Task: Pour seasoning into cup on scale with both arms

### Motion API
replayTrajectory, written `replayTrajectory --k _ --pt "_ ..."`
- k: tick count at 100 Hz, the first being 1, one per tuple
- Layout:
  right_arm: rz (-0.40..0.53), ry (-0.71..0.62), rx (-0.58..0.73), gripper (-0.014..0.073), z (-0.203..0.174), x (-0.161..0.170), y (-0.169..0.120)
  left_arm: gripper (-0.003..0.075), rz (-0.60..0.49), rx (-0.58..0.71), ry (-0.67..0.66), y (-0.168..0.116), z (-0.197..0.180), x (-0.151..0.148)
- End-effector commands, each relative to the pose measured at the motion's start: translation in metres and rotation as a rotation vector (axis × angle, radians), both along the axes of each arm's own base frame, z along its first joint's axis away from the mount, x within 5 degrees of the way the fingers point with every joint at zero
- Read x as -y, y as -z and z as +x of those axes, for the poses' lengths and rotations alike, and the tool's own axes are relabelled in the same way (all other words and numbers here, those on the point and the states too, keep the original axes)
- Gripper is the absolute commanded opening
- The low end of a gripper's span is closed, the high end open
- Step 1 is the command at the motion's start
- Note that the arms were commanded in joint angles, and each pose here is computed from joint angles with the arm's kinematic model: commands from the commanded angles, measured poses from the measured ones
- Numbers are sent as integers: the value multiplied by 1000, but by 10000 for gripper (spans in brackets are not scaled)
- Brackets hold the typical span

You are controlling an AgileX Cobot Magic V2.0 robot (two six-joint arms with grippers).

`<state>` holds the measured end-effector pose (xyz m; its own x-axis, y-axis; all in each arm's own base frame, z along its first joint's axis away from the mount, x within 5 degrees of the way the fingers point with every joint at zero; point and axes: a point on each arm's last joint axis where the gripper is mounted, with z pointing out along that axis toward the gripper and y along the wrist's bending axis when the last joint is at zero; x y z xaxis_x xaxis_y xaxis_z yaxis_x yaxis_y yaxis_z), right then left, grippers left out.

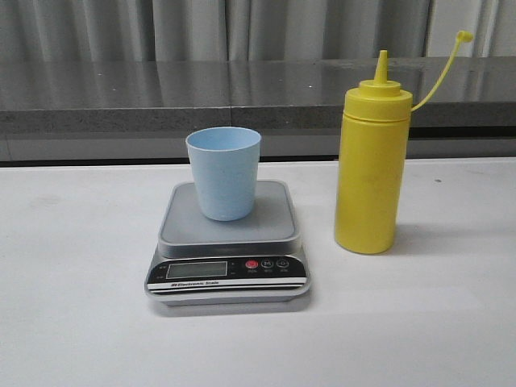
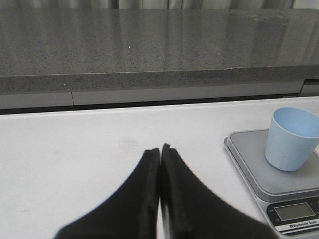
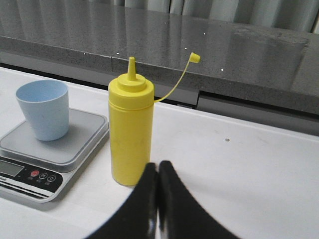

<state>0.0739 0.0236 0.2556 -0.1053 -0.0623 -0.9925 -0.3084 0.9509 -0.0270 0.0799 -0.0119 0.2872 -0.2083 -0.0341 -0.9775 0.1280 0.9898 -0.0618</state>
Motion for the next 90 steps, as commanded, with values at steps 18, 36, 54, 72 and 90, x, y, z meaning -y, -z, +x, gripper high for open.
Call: replayTrajectory --k 18,36,54,72,90 --pt "21 -2 120 -66 1 0 -18 -20 -27 102 -15 -16 1 -1" --pt "21 -2 120 -66 1 0 -18 -20 -27 102 -15 -16 1 -1" --pt "21 -2 120 -66 1 0 -18 -20 -27 102 -15 -16 1 -1" --pt "20 -2 119 -66 1 0 -17 -20 -27 102 -15 -16 1 -1" --pt "-6 9 131 -66 0 1 -17 -20 -27 102 -15 -16 1 -1"
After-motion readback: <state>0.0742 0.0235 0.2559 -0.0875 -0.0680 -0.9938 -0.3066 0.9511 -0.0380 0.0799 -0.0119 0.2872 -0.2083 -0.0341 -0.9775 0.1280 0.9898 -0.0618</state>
